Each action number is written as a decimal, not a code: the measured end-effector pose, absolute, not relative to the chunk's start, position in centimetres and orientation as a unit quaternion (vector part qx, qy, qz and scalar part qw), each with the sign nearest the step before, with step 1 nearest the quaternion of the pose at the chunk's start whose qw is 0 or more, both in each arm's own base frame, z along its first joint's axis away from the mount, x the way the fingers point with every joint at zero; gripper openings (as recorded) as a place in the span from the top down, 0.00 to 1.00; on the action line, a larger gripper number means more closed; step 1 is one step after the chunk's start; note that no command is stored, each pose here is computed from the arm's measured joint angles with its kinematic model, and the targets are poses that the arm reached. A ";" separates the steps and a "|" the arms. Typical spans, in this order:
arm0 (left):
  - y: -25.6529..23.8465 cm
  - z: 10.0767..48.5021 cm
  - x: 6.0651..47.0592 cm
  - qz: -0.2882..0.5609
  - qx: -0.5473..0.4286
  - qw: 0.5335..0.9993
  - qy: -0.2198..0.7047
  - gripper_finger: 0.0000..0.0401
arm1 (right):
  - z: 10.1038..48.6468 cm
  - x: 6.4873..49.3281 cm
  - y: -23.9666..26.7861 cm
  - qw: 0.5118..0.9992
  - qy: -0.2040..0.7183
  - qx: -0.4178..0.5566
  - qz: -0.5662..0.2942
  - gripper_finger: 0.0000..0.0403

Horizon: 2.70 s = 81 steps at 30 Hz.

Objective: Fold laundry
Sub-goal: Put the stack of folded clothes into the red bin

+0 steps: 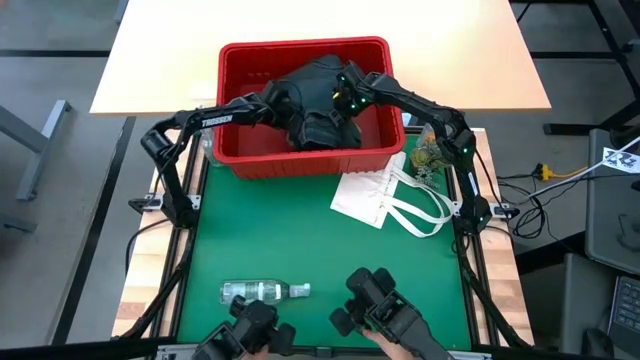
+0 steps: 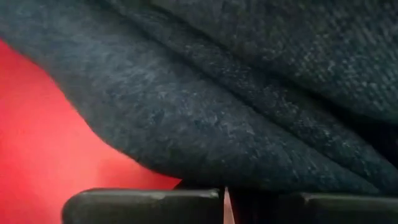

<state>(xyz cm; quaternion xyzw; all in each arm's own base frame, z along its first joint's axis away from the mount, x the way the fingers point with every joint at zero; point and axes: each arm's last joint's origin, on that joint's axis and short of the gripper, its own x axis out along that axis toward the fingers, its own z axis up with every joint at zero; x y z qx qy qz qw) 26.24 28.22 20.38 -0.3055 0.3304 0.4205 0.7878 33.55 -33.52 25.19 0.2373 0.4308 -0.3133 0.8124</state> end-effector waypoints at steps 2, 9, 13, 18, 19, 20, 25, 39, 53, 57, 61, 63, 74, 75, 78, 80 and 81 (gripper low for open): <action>28.3 20.3 26.2 0.427 -0.302 0.785 0.332 0.98 | 25.1 33.5 -33.5 0.808 0.435 0.236 -0.318 0.71; 28.4 20.3 26.1 0.440 -0.297 0.780 0.333 0.81 | 25.0 33.2 -33.3 0.799 0.449 0.240 -0.319 0.59; 28.3 20.6 25.4 0.432 -0.309 0.775 0.341 0.73 | 25.7 32.8 -33.1 0.786 0.470 0.241 -0.322 0.57; 28.2 22.2 23.2 0.459 -0.315 0.751 0.354 0.70 | 28.3 31.9 -33.0 0.769 0.497 0.204 -0.346 0.58; 28.2 22.6 22.8 0.463 -0.317 0.749 0.353 0.70 | 29.0 31.8 -33.0 0.768 0.500 0.194 -0.351 0.59; 28.2 23.1 22.3 0.465 -0.318 0.748 0.350 0.70 | 29.6 31.7 -32.9 0.766 0.503 0.185 -0.355 0.59; 27.4 26.0 21.2 0.453 -0.321 0.771 0.314 0.73 | 32.9 31.2 -32.6 0.772 0.493 0.154 -0.370 0.59; 25.9 30.0 24.5 0.365 -0.246 0.880 0.179 0.77 | 32.4 34.0 -32.6 0.859 0.412 0.198 -0.229 0.59; 27.5 18.5 29.2 0.332 -0.244 0.843 0.347 0.77 | 23.6 37.0 -34.1 0.801 0.506 0.208 -0.244 0.59; 27.9 17.8 29.0 0.333 -0.251 0.838 0.353 0.77 | 23.0 37.0 -34.2 0.795 0.514 0.208 -0.248 0.59; 27.9 18.8 28.4 0.327 -0.258 0.841 0.345 0.77 | 23.7 36.8 -34.0 0.798 0.509 0.208 -0.245 0.59; 27.7 20.3 27.9 0.325 -0.269 0.845 0.329 0.77 | 24.8 36.4 -33.8 0.801 0.504 0.207 -0.248 0.59; 27.5 27.6 25.9 0.379 -0.200 0.883 0.194 0.77 | 32.2 34.7 -34.4 0.860 0.381 0.121 -0.318 0.59; 27.7 27.7 25.8 0.386 -0.194 0.882 0.187 0.77 | 32.2 34.7 -34.7 0.861 0.374 0.118 -0.324 0.59; 28.4 27.4 26.1 0.411 -0.181 0.877 0.170 0.77 | 31.5 35.1 -35.6 0.863 0.360 0.111 -0.335 0.59; 29.1 26.6 26.2 0.428 -0.178 0.869 0.172 0.77 | 30.2 35.5 -36.2 0.859 0.366 0.112 -0.339 0.59; 29.4 26.0 26.3 0.434 -0.179 0.865 0.176 0.77 | 29.5 35.6 -36.6 0.855 0.371 0.113 -0.343 0.59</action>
